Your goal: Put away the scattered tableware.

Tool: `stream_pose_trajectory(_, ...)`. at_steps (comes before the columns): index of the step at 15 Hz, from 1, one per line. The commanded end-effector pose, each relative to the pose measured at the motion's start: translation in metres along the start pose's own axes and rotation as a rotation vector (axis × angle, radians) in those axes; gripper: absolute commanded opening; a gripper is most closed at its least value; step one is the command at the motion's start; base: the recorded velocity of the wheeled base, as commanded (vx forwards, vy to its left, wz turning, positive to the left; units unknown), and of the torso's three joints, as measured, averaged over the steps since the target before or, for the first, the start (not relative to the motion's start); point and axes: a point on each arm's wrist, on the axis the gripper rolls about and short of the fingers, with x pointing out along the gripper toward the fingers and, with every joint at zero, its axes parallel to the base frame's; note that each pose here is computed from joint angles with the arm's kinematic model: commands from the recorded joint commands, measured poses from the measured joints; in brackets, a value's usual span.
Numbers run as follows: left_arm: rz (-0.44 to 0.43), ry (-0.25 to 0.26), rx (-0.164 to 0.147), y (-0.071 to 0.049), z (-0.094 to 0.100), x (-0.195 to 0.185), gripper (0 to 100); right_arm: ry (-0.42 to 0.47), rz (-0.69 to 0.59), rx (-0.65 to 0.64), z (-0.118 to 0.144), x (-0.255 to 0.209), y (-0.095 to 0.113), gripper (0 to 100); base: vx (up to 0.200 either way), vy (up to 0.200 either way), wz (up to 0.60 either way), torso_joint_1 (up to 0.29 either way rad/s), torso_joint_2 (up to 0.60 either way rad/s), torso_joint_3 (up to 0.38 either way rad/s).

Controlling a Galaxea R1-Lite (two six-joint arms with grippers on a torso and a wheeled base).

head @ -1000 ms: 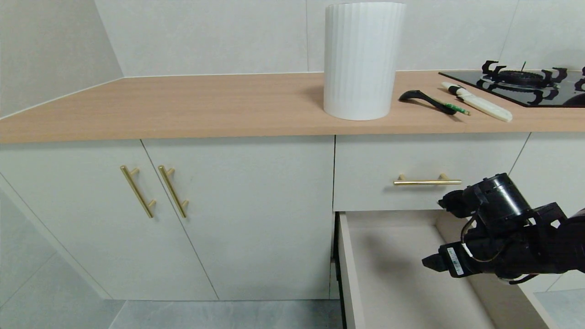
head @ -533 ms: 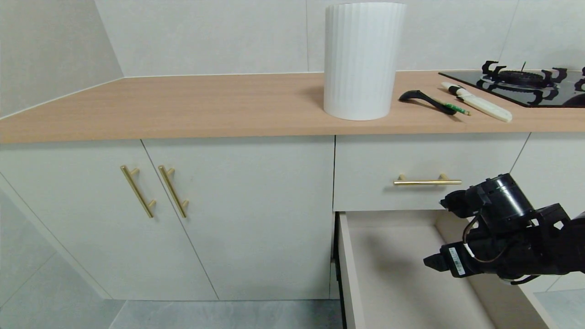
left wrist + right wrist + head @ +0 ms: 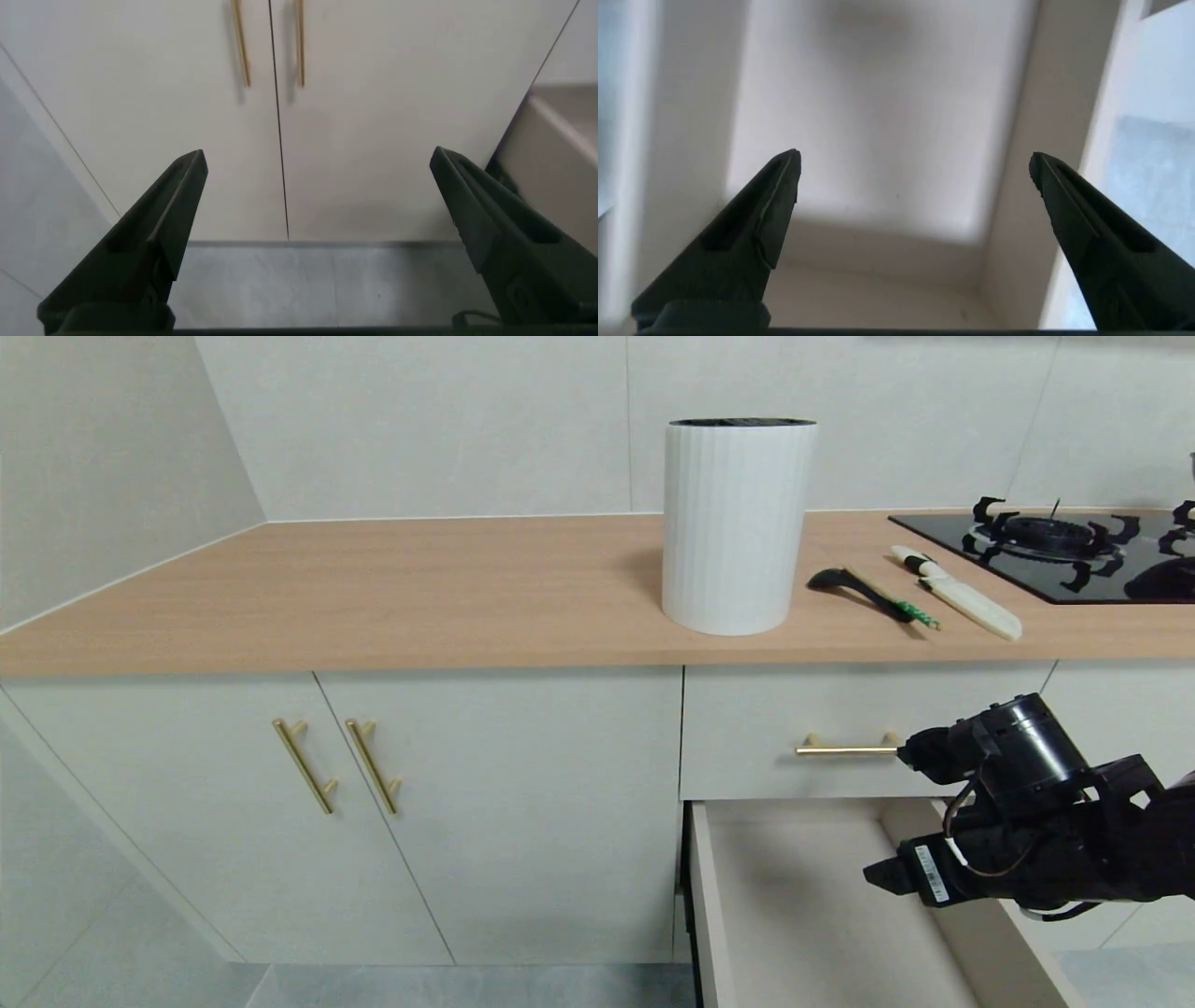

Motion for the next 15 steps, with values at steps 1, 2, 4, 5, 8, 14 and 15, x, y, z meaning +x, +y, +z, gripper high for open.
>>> stream_pose_trajectory(1,0.001,0.001,0.000,0.000,0.000,0.000,100,0.001,-0.001,0.001,0.000,0.000,0.000,100,0.000,0.000,0.00,0.163,-0.48,-0.295)
stream_pose_trajectory(2,0.001,0.001,0.000,0.000,0.000,0.000,100,0.001,-0.001,0.001,0.000,0.000,0.000,100,0.000,0.000,0.00,0.163,-0.47,-0.286)
stream_pose_trajectory(4,0.001,0.001,0.000,0.000,0.000,0.000,100,0.002,-0.001,0.000,0.000,0.001,0.000,100,0.000,0.000,0.00,0.176,-0.47,-0.303)
stream_pose_trajectory(5,-0.001,0.001,0.000,0.000,0.000,0.000,100,0.002,-0.001,0.000,0.000,0.001,0.000,100,0.000,0.000,0.00,0.173,-0.48,-0.290)
stream_pose_trajectory(8,0.001,0.001,0.000,0.000,0.000,0.000,100,0.002,-0.001,0.000,0.000,0.001,0.000,100,0.000,0.000,0.00,0.193,-0.48,-0.295)
stream_pose_trajectory(14,0.001,0.001,0.000,0.000,0.000,0.000,100,-0.211,-0.015,0.022,0.021,-0.030,-0.005,100,0.000,0.000,0.00,0.071,-0.17,-0.102)
stream_pose_trajectory(15,0.001,0.001,0.001,0.000,0.000,0.000,100,-0.252,-0.010,0.010,0.027,-0.040,-0.006,100,0.000,0.000,0.00,0.000,0.00,0.000)
